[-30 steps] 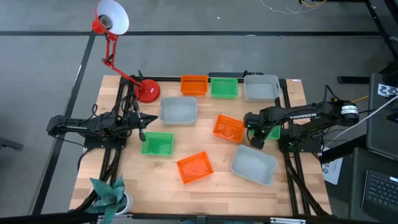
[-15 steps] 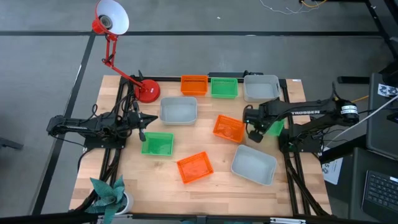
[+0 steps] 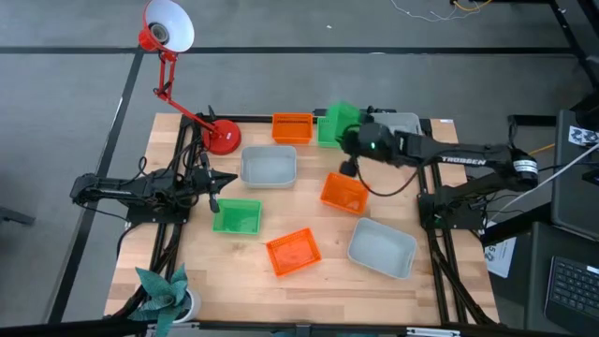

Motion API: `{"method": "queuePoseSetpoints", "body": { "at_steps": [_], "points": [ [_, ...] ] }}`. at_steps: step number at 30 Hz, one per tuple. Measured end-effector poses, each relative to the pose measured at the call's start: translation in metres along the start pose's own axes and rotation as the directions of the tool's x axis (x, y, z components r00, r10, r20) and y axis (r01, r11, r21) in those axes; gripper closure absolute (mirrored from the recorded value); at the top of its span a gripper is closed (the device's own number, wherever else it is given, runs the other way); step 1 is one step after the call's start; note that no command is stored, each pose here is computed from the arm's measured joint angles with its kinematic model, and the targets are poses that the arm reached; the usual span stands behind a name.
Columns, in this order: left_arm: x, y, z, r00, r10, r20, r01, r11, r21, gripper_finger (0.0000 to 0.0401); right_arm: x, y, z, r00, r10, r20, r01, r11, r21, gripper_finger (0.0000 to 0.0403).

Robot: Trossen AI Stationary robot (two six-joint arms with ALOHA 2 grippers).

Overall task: Stack baskets by color
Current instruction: Stack the right green bin on the top green bin

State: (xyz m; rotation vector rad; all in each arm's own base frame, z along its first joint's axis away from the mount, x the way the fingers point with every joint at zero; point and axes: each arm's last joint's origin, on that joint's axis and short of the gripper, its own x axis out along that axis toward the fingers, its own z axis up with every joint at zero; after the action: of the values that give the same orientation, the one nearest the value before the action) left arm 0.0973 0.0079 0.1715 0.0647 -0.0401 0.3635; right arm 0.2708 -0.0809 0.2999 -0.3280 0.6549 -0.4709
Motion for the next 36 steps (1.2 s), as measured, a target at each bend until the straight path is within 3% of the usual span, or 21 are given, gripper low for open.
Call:
{"method": "queuePoseSetpoints", "body": {
  "at_steps": [3, 6, 10, 13, 17, 22, 27, 36],
  "points": [
    [0.0, 0.0, 0.0, 1.0, 0.0, 0.0, 0.0, 1.0, -0.022, 0.0401, 0.016, -0.021, 0.013, 0.999, -0.031, 0.04, 0.032, 0.999, -0.006, 0.0402],
    [0.0, 0.0, 0.0, 1.0, 0.0, 0.0, 0.0, 1.0, -0.023, 0.0401, 0.036, -0.046, 0.025, 0.998, -0.057, -0.015, 0.057, 0.998, 0.004, 0.0403],
    [0.0, 0.0, 0.0, 1.0, 0.0, 0.0, 0.0, 1.0, -0.025, 0.0401, 0.066, -0.068, 0.03, 0.983, 0.063, -0.175, -0.06, 0.998, 0.021, 0.0403],
    [0.0, 0.0, 0.0, 1.0, 0.0, 0.0, 0.0, 1.0, -0.028, 0.0401, 0.09, -0.077, 0.024, 0.929, 0.159, -0.334, -0.151, 0.987, 0.048, 0.0403],
    [0.0, 0.0, 0.0, 1.0, 0.0, 0.0, 0.0, 0.999, -0.048, 0.0401, 0.12, -0.074, 0.007, 0.814, 0.235, -0.532, -0.232, 0.97, 0.073, 0.0403],
    [0.0, 0.0, -0.001, 1.0, -0.001, -0.012, 0.001, 0.999, -0.044, 0.0401, 0.145, -0.063, -0.011, 0.707, 0.283, -0.647, -0.316, 0.946, 0.069, 0.0403],
    [0.0, 0.0, -0.001, 1.0, -0.001, -0.013, 0.001, 0.999, -0.043, 0.0401, 0.155, -0.058, -0.019, 0.677, 0.295, -0.674, -0.332, 0.94, 0.077, 0.0403],
    [0.0, 0.0, -0.001, 1.0, -0.001, -0.015, 0.001, 0.999, -0.042, 0.0401, 0.156, -0.058, -0.019, 0.679, 0.294, -0.672, -0.331, 0.941, 0.077, 0.0401]
  ]
}}
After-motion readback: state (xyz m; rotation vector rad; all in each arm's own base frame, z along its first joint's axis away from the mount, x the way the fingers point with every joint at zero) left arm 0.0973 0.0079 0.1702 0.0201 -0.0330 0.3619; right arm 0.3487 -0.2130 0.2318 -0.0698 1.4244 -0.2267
